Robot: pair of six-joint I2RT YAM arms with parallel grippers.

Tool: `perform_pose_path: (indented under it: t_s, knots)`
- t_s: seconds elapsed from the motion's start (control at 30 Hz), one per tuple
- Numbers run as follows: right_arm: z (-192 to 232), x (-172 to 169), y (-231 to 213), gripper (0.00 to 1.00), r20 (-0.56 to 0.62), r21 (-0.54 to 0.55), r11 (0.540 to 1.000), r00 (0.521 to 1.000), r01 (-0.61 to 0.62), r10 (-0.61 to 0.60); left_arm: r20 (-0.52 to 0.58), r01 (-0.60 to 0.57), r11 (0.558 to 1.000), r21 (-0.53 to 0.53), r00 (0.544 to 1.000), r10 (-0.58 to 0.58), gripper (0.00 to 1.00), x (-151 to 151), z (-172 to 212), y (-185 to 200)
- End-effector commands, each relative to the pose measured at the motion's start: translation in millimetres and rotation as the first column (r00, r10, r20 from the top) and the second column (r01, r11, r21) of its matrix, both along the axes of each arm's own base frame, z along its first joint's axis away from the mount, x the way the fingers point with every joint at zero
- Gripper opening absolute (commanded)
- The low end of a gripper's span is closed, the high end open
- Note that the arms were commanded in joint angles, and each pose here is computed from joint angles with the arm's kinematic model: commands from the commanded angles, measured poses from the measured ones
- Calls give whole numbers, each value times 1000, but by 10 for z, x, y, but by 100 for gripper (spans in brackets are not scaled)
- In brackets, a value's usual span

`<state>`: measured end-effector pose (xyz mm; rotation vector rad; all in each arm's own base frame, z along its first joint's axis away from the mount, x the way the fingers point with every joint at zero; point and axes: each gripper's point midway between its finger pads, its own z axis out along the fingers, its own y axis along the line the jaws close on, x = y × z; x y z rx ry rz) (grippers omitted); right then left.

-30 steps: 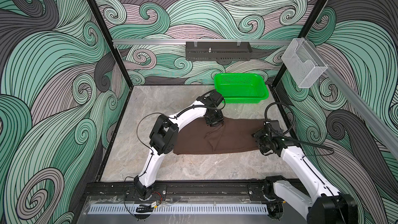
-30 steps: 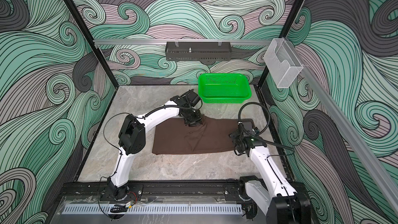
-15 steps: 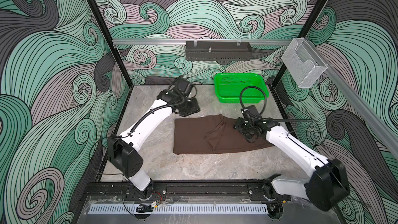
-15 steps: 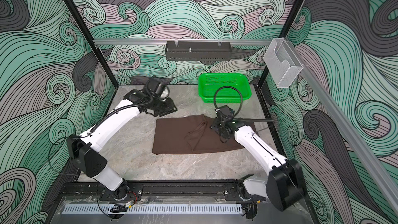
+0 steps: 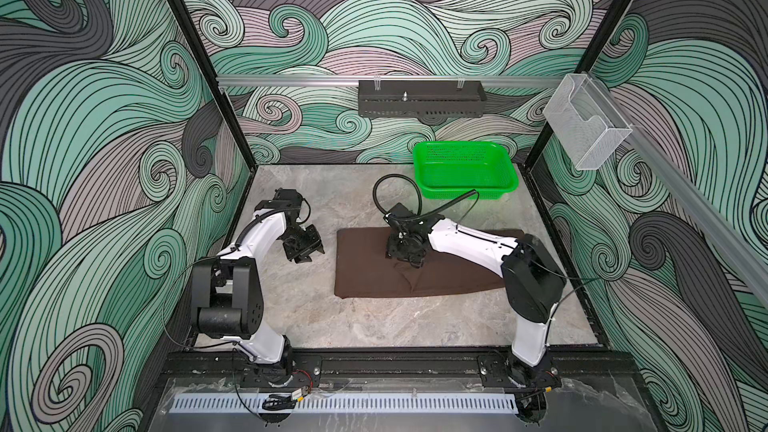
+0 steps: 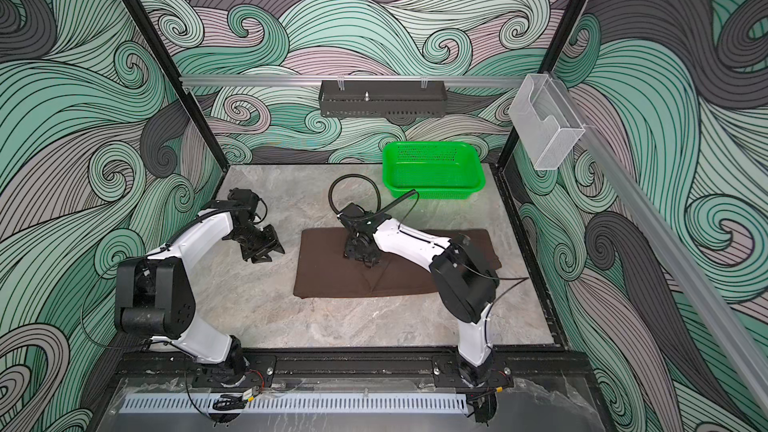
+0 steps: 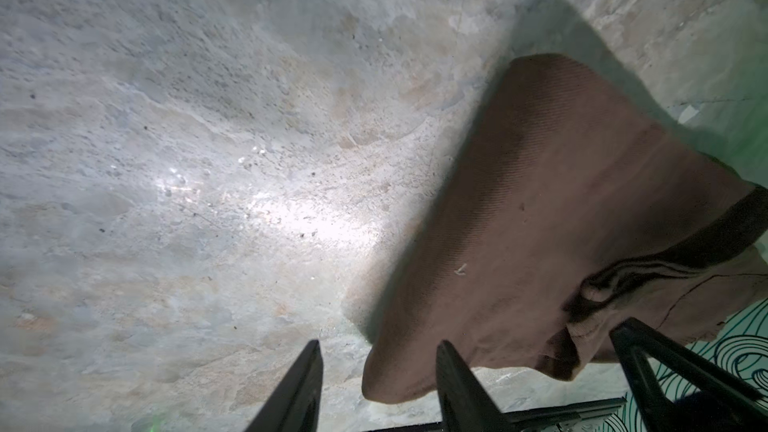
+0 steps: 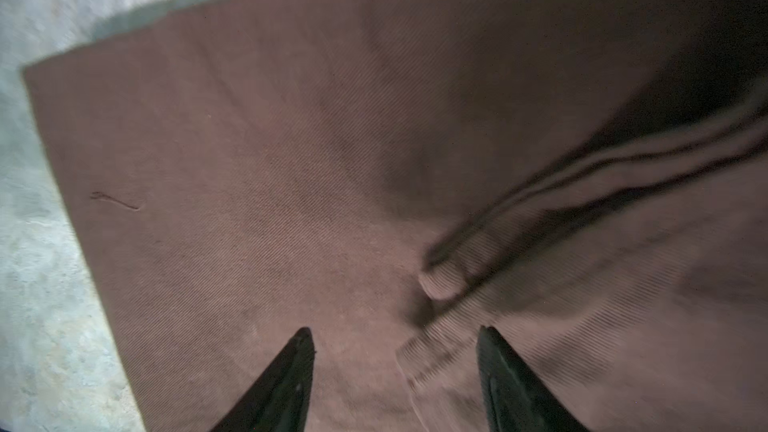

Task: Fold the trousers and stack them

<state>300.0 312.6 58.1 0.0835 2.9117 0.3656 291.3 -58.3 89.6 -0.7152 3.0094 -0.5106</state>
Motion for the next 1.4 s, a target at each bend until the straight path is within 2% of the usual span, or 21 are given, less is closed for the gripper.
perform_pose_path:
  t_s: [0.0,0.13,0.27,0.43,0.53,0.67,0.8,0.9,1.03,1.37]
  knots:
    - [-142,-18,53,63,-49,2,1000,999,-21,21,12,33,998,-52,999,-32,48,-52,44,-36]
    - [-359,-87,10,63,-105,-19,999,994,-26,24,15,28,997,-75,1000,-27,48,-87,41,-21]
    - [-444,-178,-318,63,-128,-78,997,991,30,-40,16,34,995,-90,999,-33,48,-125,59,-20]
    - [-212,-251,-996,62,-53,-222,970,993,95,-110,14,60,989,-133,998,-59,48,-169,69,-92]
    - [-100,-305,-1323,62,-25,-266,955,989,132,-144,7,76,985,-156,997,-75,49,-195,55,-128]
    - [45,-341,-1498,63,0,-301,947,993,115,-121,-5,87,975,-206,996,-90,49,-241,-2,-211]
    - [161,-312,-1299,66,-1,-313,950,1000,9,-10,-21,87,971,-223,995,-94,49,-291,-95,-240]
    - [237,-285,-1025,68,3,-374,921,993,-109,119,-20,82,971,-227,996,-89,49,-294,-102,-242]
    - [210,-270,-733,69,-18,-431,877,973,-213,228,-11,82,971,-225,996,-87,49,-278,-71,-228]
    - [-192,-282,-572,69,-109,-497,821,959,-281,262,-5,78,970,-229,997,-81,49,-266,-51,-187]
